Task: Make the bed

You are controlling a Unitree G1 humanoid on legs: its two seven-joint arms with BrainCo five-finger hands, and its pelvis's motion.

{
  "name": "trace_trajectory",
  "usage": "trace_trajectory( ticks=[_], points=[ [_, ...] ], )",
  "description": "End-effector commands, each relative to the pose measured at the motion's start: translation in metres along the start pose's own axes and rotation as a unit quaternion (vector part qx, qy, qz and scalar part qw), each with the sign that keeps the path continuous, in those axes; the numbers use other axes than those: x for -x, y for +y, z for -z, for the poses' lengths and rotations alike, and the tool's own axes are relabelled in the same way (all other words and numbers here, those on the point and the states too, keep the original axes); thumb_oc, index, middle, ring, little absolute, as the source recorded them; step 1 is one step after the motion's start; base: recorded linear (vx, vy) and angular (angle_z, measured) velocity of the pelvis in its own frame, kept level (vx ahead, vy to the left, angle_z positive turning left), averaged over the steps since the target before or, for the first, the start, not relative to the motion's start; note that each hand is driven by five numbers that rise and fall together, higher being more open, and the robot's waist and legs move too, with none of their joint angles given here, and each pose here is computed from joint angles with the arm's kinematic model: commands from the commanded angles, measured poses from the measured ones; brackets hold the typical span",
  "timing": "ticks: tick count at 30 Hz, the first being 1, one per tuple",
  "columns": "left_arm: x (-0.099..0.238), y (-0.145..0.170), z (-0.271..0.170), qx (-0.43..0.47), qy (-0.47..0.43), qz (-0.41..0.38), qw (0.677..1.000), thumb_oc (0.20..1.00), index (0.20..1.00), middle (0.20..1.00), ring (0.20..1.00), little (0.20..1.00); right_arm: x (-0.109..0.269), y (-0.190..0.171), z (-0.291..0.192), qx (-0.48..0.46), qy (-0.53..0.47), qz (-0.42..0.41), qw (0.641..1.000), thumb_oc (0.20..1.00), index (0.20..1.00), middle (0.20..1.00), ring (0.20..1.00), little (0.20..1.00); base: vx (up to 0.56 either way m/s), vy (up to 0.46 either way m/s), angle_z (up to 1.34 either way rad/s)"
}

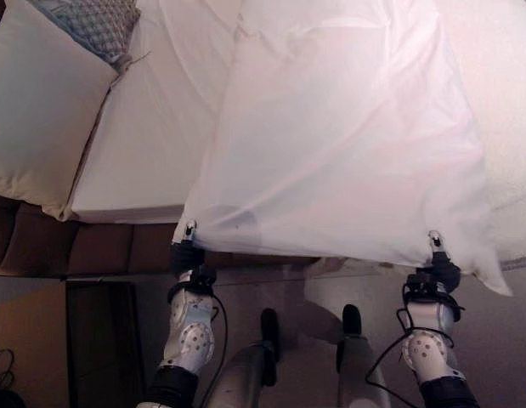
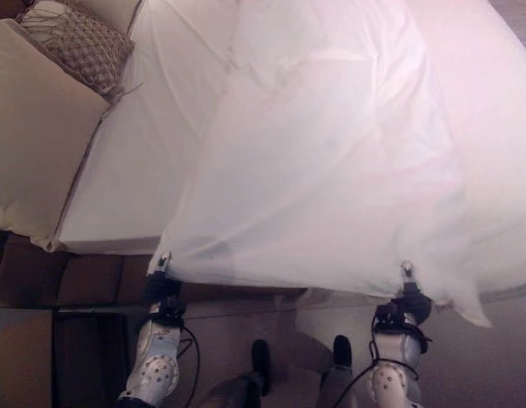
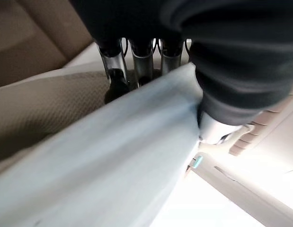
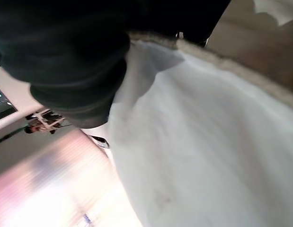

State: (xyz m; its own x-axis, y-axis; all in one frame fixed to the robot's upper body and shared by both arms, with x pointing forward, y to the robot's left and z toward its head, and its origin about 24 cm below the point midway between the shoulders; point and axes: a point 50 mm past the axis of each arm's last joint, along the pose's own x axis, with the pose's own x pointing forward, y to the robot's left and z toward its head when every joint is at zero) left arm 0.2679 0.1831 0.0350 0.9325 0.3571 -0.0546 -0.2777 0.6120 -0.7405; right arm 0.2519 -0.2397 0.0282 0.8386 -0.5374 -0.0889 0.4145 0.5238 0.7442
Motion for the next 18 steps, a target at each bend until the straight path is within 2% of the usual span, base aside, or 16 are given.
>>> trace_trajectory(
  ticks=[1,6,7,8,10,12,13,15,17,18],
  points=[
    [-0.007,0.007,-0.075,-0.022,-0.163,0.0,0.986,0.2,0.2,0.2,0.2,0.2,-0.009,-0.009,-0.013,0.006,-0.036,0.017,0.999,0.2,0.2,0.2,0.2,0.2,-0.01,0.062,0.13],
    [-0.02,0.0,-0.072,-0.002,-0.162,-0.015,0.987,0.2,0.2,0.2,0.2,0.2,-0.028,0.016,-0.018,0.025,-0.05,-0.002,0.998,0.2,0.2,0.2,0.2,0.2,-0.03,-0.032,-0.07],
    [-0.028,-0.013,-0.075,-0.006,-0.165,0.002,0.986,0.2,0.2,0.2,0.2,0.2,-0.036,0.033,-0.026,0.044,-0.065,-0.022,0.997,0.2,0.2,0.2,0.2,0.2,0.0,-0.071,-0.06],
    [-0.029,-0.014,-0.075,-0.006,-0.165,0.002,0.986,0.2,0.2,0.2,0.2,0.2,-0.036,0.033,-0.026,0.044,-0.065,-0.023,0.997,0.2,0.2,0.2,0.2,0.2,-0.02,-0.088,0.0],
    [-0.043,-0.043,-0.088,-0.004,-0.188,0.039,0.981,0.2,0.2,0.2,0.2,0.2,-0.044,0.071,-0.038,0.056,-0.094,-0.08,0.991,0.2,0.2,0.2,0.2,0.2,-0.03,-0.07,0.01],
    [-0.047,-0.053,-0.093,0.004,-0.198,0.05,0.979,0.2,0.2,0.2,0.2,0.2,-0.045,0.082,-0.04,0.054,-0.101,-0.095,0.989,0.2,0.2,0.2,0.2,0.2,-0.02,-0.035,0.03],
    [-0.05,-0.074,-0.109,0.013,-0.227,0.081,0.971,0.2,0.2,0.2,0.2,0.2,-0.046,0.107,-0.051,0.056,-0.122,-0.139,0.981,0.2,0.2,0.2,0.2,0.2,-0.01,-0.018,0.04],
    [-0.05,-0.08,-0.114,0.016,-0.237,0.09,0.967,0.2,0.2,0.2,0.2,0.2,-0.045,0.117,-0.055,0.051,-0.132,-0.155,0.978,0.2,0.2,0.2,0.2,0.2,0.0,0.0,0.0],
    [-0.049,-0.099,-0.139,0.028,-0.282,0.122,0.951,0.2,0.2,0.2,0.2,0.2,-0.04,0.147,-0.074,0.041,-0.17,-0.211,0.962,0.2,0.2,0.2,0.2,0.2,0.0,0.0,0.0],
    [-0.049,-0.099,-0.139,0.028,-0.283,0.122,0.951,0.2,0.2,0.2,0.2,0.2,-0.04,0.147,-0.074,0.041,-0.17,-0.211,0.962,0.2,0.2,0.2,0.2,0.2,-0.01,0.042,-0.02]
  ],
)
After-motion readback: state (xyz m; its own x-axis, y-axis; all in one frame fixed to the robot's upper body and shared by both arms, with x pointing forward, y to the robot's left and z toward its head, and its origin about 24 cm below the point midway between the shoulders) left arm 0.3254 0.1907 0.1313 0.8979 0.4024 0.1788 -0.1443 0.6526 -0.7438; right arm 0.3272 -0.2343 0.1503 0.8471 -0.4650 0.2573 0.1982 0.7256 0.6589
